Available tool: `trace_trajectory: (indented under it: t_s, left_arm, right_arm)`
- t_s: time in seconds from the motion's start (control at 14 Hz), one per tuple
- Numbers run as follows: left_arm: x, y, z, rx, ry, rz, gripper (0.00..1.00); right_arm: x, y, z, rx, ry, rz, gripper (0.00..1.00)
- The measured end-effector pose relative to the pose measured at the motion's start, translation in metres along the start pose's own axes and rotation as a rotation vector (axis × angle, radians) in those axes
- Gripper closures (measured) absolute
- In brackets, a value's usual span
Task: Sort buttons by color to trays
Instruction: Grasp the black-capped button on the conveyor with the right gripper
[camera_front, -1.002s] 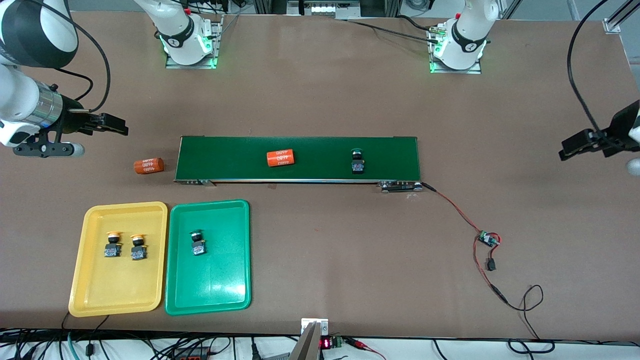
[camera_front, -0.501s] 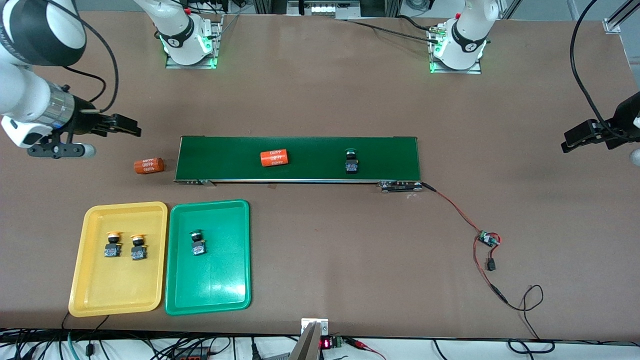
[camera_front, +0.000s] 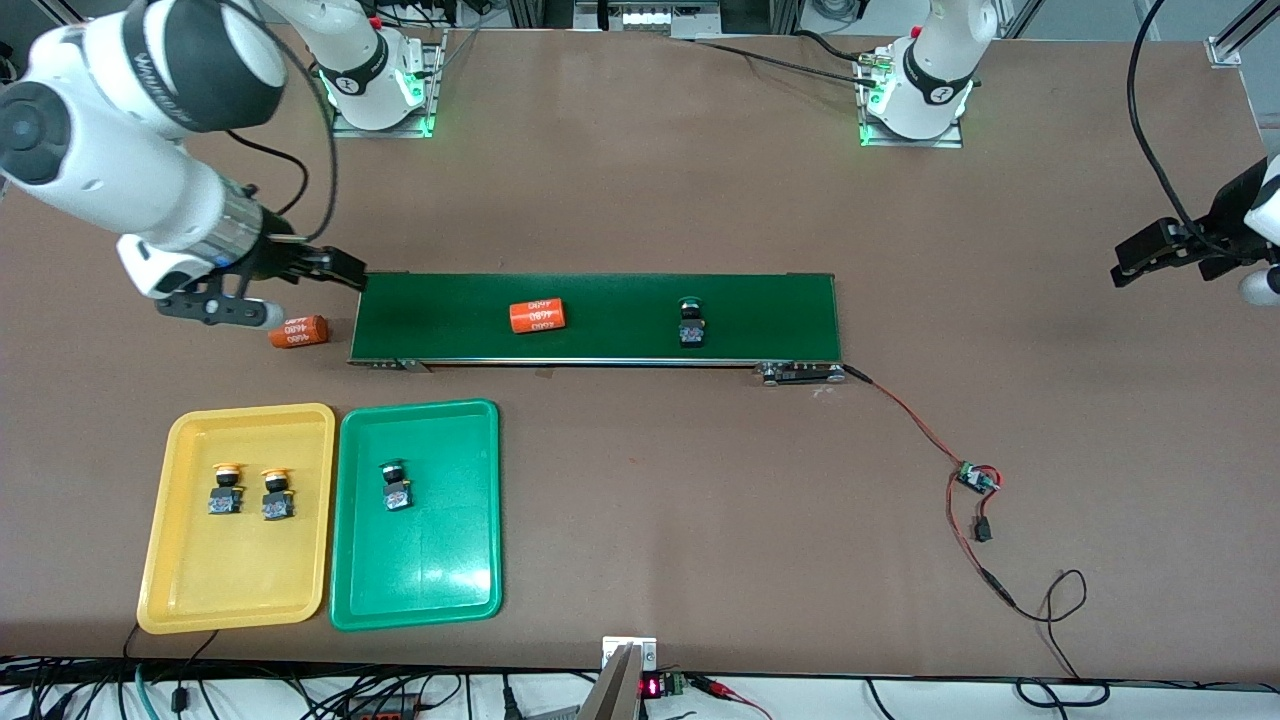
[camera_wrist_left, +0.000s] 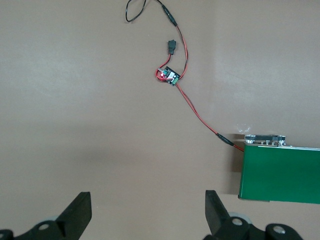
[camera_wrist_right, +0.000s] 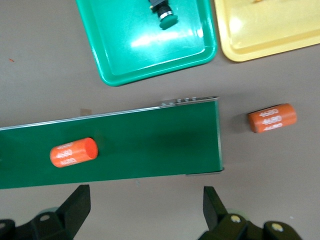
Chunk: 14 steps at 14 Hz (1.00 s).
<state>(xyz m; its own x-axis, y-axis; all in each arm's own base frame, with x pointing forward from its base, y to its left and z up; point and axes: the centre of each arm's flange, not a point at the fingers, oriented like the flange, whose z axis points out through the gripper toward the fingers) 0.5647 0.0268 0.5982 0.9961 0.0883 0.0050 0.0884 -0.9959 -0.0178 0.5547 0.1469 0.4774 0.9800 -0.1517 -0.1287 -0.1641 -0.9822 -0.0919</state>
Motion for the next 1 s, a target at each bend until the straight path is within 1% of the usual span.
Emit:
trace_trajectory:
  t_s: [0.36, 0.72, 0.79, 1.0]
  left_arm:
    - [0.000, 0.000, 0.000, 0.000, -0.001, 0.001, 0.00]
    - [0.000, 0.003, 0.002, 0.000, -0.004, 0.005, 0.00]
    - [0.000, 0.003, 0.002, -0.001, -0.005, 0.005, 0.00]
    - [0.000, 0.003, 0.003, -0.004, -0.006, 0.004, 0.00]
  right_arm:
    - [-0.013, -0.059, 0.024, 0.007, 0.019, 0.025, 0.00]
    - [-0.025, -0.127, 0.075, 0.027, 0.046, 0.076, 0.00]
    - [-0.027, -0.138, 0.085, 0.022, 0.058, 0.083, 0.00]
    - [-0.042, -0.171, 0.117, -0.027, 0.087, 0.091, 0.00]
